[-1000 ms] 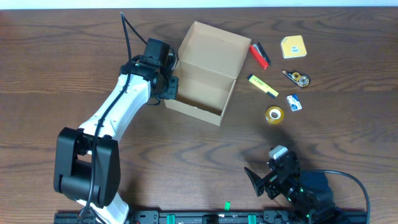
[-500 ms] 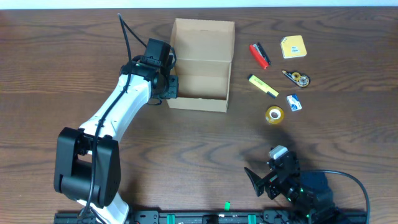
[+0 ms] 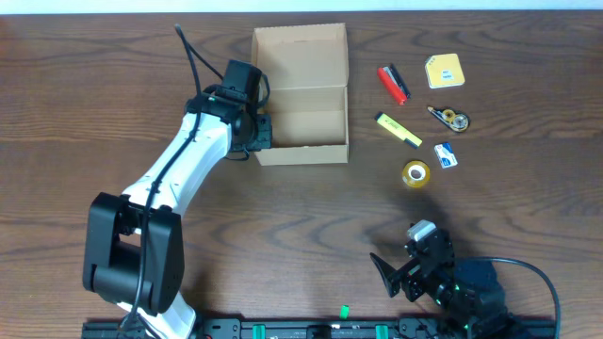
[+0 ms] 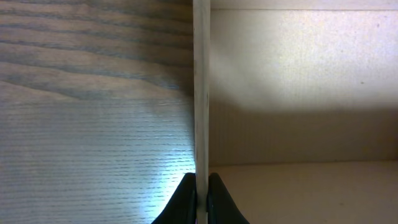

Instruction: Pack container

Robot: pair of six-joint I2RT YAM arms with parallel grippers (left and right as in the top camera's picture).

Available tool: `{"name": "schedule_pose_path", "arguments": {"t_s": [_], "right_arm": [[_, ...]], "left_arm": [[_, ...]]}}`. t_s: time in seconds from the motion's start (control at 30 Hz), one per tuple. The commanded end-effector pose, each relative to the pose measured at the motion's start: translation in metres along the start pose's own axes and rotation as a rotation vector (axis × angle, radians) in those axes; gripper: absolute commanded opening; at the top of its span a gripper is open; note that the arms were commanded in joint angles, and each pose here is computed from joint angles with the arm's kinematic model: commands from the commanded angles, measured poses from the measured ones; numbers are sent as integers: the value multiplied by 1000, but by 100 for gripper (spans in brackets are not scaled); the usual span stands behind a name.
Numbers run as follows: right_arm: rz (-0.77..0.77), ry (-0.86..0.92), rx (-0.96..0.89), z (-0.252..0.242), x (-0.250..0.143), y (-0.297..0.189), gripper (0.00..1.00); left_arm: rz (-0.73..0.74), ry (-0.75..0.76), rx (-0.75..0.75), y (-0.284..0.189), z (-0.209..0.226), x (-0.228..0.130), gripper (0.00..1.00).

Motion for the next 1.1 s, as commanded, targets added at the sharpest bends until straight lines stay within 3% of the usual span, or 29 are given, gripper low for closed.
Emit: {"name": "schedule_pose_path", "arguments": {"t_s": [0.0,0.27,0.53,0.63,0.8,1.07], "right_arm": [[11,-14,4,0,-4,2,99],[10,-14,4,0,-4,2,99],[11,-14,4,0,-4,2,99],[11,-14,5,0,-4,2,99],[11,-14,4,0,-4,2,99],[11,-14,4,0,-4,2,99]], "left_arm": [[10,9,35,4,-6,-5,6],[4,37,62,4,-13,-7,10],[-3,30,59,3,-14,-5,35],[-16,30,55,-1,-15,0,40],[-51,31,45,-19,-19,10,42],[-129,78,40,-87,-26,30,44]]}}
Point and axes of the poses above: each gripper's point midway between its finger pads, its own y axis out along the fingers, its own z axis along the line the jaws close on, x = y × z, the point moved 6 cm from there along -y, back along the fingers, and after that the axes turned 5 degrees about y, right-handed, at the moved point
